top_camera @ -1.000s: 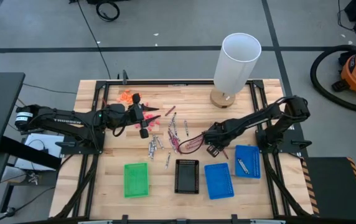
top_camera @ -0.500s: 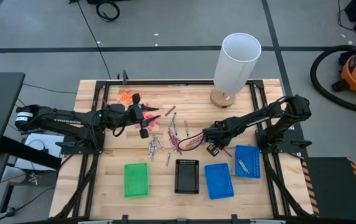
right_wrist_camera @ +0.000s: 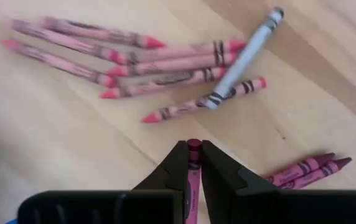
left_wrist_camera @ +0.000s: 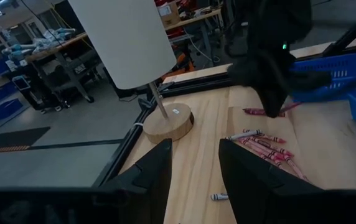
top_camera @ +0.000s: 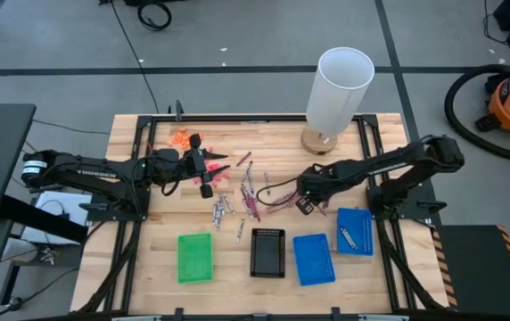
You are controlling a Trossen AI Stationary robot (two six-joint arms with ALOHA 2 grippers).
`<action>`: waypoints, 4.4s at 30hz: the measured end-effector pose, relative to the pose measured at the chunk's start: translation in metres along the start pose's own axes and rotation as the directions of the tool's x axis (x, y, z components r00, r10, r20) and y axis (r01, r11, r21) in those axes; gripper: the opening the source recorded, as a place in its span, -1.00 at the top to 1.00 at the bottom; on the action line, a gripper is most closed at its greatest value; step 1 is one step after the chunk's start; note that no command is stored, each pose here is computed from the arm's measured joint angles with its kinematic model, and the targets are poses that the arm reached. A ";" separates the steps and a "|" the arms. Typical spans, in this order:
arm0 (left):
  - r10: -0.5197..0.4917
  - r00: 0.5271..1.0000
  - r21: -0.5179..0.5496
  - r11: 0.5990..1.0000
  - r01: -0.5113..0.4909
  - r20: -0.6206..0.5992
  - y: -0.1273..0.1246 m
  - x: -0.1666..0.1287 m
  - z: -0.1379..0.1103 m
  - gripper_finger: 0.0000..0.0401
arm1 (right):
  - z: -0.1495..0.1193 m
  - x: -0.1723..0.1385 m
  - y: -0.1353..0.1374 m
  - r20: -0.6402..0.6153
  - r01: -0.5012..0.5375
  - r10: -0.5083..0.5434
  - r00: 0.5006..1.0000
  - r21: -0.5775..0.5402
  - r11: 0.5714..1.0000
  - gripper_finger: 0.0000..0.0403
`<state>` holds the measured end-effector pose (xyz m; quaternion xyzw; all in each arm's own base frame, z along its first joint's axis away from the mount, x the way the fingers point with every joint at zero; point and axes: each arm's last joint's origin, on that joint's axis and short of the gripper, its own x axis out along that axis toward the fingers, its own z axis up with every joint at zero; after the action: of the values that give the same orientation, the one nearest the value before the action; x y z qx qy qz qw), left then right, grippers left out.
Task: Sort crayons
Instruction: Put the red crayon into the left blue bin
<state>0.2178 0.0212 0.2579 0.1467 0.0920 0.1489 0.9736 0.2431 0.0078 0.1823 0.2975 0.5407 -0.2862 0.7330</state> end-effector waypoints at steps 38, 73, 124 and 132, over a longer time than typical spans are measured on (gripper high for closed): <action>0.105 0.993 -0.108 0.988 -0.110 -0.053 0.004 0.000 -0.003 0.28 | -0.098 -0.034 0.080 0.040 -0.420 0.418 0.908 0.121 0.900 0.81; 0.120 0.993 -0.158 0.980 -0.117 0.012 0.006 0.000 0.003 0.28 | -0.024 -0.013 0.018 0.089 -0.017 0.020 0.996 -0.033 0.999 0.50; 0.096 0.993 -0.157 0.982 -0.105 -0.064 0.003 0.000 -0.004 0.28 | -0.019 0.011 -0.050 -0.140 0.227 -0.212 0.967 0.099 0.969 0.44; 0.092 0.993 -0.158 0.982 -0.104 -0.077 0.003 0.000 -0.006 0.28 | -0.019 0.011 -0.050 -0.148 0.221 -0.202 0.968 0.127 0.967 0.18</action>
<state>0.2158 0.0250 0.2533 0.0663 0.1060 0.2086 0.9700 0.1974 -0.0120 0.1611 0.3078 0.5955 -0.3802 0.6372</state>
